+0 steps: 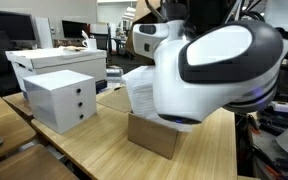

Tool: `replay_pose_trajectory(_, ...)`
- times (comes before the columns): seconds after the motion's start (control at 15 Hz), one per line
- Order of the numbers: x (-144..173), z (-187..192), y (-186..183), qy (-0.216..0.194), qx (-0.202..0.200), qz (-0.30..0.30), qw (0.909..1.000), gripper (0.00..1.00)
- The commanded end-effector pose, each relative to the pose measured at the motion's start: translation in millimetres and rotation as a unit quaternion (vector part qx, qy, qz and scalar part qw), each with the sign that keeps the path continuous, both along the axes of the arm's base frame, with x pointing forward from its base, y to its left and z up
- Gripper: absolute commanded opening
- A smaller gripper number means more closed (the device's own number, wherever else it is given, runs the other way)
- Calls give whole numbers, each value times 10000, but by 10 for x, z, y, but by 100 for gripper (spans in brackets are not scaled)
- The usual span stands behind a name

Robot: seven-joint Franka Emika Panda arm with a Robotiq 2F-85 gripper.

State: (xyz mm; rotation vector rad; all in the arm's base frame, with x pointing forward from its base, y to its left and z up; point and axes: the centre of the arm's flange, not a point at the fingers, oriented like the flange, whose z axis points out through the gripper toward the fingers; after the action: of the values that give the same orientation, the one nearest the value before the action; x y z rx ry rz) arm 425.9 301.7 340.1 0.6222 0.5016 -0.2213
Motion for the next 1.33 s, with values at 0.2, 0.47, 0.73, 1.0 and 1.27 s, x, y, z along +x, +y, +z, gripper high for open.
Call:
replay_pose_trajectory(0.2, 184, 220, -556, -221, 1473, -975, 9840, 6)
replay_pose_trajectory(0.47, 260, 353, -846, -497, 2438, -1618, 9549, 6)
replay_pose_trajectory(0.73, 283, 533, -1046, -780, 3133, -2113, 9226, 6)
replay_pose_trajectory(1.0, 285, 724, -1221, -1096, 3743, -2485, 8866, 6)
replay_pose_trajectory(1.27, 284, 861, -1413, -1545, 4416, -2759, 8396, 6)
